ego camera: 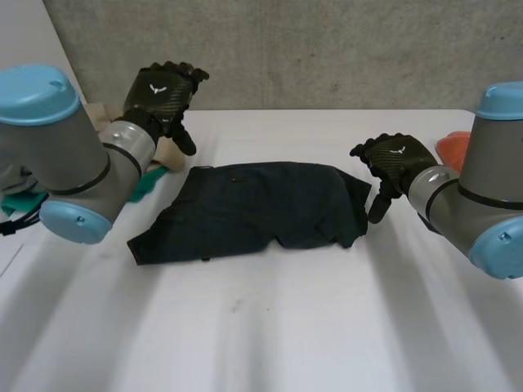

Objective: Fold the laundry.

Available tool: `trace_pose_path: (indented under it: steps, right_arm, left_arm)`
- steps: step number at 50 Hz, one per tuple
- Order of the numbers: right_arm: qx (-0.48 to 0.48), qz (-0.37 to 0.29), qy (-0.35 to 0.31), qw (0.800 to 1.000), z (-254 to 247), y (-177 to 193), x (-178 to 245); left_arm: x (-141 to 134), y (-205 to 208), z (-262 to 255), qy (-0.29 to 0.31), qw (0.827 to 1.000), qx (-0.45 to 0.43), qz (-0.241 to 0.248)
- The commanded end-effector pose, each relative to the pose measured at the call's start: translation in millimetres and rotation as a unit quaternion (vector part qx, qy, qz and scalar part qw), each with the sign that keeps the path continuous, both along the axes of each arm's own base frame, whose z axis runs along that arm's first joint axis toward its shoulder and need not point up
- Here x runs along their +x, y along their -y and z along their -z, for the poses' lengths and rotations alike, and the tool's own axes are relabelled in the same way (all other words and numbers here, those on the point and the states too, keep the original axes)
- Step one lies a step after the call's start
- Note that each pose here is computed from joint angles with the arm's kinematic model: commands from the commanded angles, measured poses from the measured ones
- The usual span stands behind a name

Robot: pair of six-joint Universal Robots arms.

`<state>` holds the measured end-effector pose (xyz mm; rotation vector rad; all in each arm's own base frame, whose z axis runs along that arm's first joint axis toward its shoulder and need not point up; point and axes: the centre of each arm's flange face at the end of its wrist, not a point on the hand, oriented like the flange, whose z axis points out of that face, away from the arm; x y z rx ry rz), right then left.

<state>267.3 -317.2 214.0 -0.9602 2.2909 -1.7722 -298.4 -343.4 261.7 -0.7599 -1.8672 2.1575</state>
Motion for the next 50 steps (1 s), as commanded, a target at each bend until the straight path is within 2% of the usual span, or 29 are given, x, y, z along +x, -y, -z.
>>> trace_pose_path:
  steps: [1, 3, 6, 9, 13, 17, 24, 31, 34, 36, 39, 40, 42, 43, 45, 46, 48, 50]
  right_arm:
    - [0.001, 0.001, 0.003, 1.000, -7, 1, -4]
    - [0.004, -0.002, 0.004, 1.000, -10, 0, -4]
    - [0.016, -0.009, 0.003, 1.000, -14, -5, -4]
    - [0.025, -0.015, 0.000, 1.000, -18, -9, -4]
    - [0.029, -0.021, 0.000, 0.999, -19, -12, -3]
    - [0.033, -0.024, -0.002, 0.999, -16, -14, -1]
    - [0.041, -0.029, -0.009, 0.999, -7, -15, 1]
    - [0.041, -0.026, -0.013, 0.999, -6, -12, -2]
    - [0.039, -0.023, -0.013, 0.999, -8, -11, -4]
    - [0.035, -0.020, -0.011, 0.999, -10, -10, -6]
    - [0.026, -0.017, -0.007, 0.999, -17, -9, -9]
    - [0.023, -0.016, -0.004, 1.000, -20, -9, -10]
    - [0.021, -0.017, -0.002, 1.000, -22, -9, -10]
    - [0.019, -0.017, -0.002, 1.000, -24, -9, -10]
    - [0.017, -0.016, -0.001, 1.000, -25, -9, -10]
    - [0.015, -0.016, 0.000, 1.000, -27, -9, -10]
    - [0.012, -0.014, 0.002, 1.000, -29, -9, -11]
    - [0.008, -0.007, 0.005, 1.000, -32, -6, -14]
  left_arm:
    - [2, -13, -25, -0.002, 1.000, -0.014, 0.003]
    - [4, -18, -26, 0.008, 1.000, -0.001, 0.002]
    - [7, -35, -16, 0.060, 0.997, 0.050, 0.006]
    - [10, -55, 7, 0.161, 0.980, 0.116, 0.018]
    - [22, -55, 43, 0.244, 0.956, 0.162, 0.007]
    - [30, -36, 72, 0.257, 0.954, 0.156, -0.009]
    - [23, -14, 108, 0.260, 0.958, 0.120, -0.020]
    - [24, -6, 112, 0.273, 0.957, 0.097, -0.032]
    - [24, -2, 99, 0.266, 0.960, 0.080, -0.042]
    - [25, 3, 72, 0.245, 0.966, 0.047, -0.063]
    - [24, 7, 13, 0.189, 0.977, -0.032, -0.095]
    - [22, 9, -19, 0.151, 0.980, -0.080, -0.104]
    - [18, 8, -51, 0.105, 0.981, -0.125, -0.108]
    - [9, 2, -80, 0.063, 0.979, -0.167, -0.099]
    - [-2, -5, -106, 0.022, 0.975, -0.202, -0.085]
    - [-15, -15, -126, -0.014, 0.972, -0.228, -0.063]
    - [-27, -23, -137, -0.037, 0.970, -0.238, -0.042]
    - [-52, -38, -139, -0.050, 0.970, -0.238, 0.004]
